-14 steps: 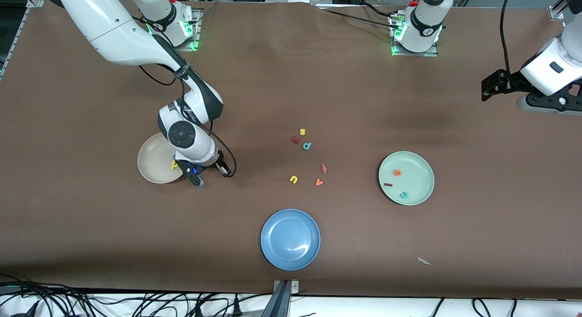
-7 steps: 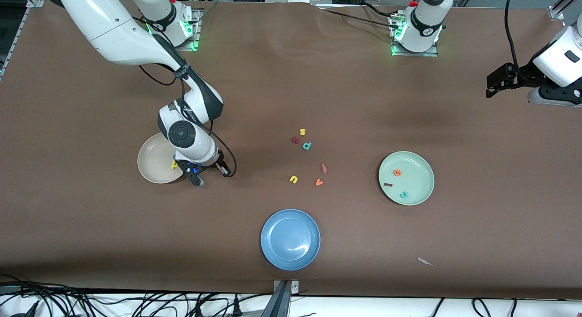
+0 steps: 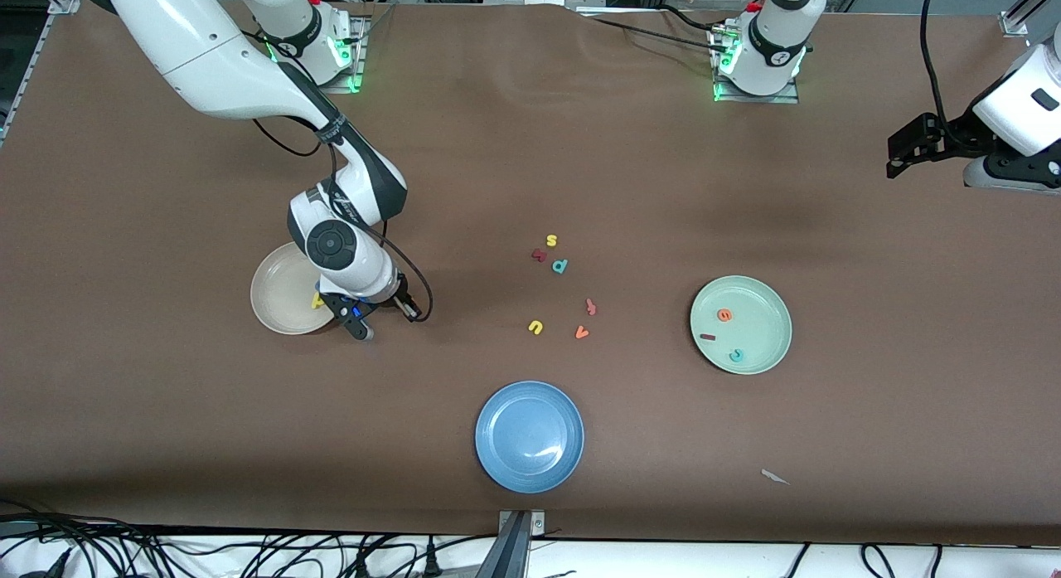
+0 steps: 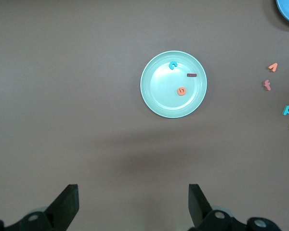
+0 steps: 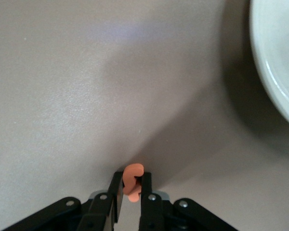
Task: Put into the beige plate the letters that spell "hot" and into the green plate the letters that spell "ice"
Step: 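Carry the orange letter onto the white plate and open the right gripper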
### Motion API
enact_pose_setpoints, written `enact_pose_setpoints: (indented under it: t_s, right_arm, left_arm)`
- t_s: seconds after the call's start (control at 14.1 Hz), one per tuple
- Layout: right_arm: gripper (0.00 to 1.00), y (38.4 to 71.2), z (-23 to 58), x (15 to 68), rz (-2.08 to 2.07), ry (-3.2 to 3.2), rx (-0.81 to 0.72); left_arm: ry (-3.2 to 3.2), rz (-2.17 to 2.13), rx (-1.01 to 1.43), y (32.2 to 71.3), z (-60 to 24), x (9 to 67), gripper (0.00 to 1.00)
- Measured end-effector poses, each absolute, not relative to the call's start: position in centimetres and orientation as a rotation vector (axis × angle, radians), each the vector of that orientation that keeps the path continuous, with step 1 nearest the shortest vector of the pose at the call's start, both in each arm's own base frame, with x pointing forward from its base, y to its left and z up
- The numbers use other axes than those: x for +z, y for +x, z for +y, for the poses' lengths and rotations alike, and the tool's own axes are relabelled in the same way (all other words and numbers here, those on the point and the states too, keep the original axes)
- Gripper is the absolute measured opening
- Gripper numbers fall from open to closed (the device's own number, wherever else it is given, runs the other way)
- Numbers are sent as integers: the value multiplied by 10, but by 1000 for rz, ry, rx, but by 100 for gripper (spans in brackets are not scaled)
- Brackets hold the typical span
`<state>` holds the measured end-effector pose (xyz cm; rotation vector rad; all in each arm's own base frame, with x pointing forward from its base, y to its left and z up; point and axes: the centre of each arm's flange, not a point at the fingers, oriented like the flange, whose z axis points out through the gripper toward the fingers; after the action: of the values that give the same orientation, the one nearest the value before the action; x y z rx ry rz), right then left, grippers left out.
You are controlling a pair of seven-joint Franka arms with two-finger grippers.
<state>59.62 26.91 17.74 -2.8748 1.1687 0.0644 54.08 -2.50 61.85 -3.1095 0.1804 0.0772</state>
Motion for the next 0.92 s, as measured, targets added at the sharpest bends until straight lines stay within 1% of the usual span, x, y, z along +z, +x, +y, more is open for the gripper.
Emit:
enact_pose_setpoints:
  t_s: [0.5, 0.92]
  right_arm:
    - [19, 600, 267, 182, 1032, -2931, 56]
    - [19, 612, 257, 236, 805, -3073, 52]
  left_arm:
    - [-3106, 219, 73, 540, -38, 620, 100]
    - [-3104, 241, 74, 539, -48, 620, 100]
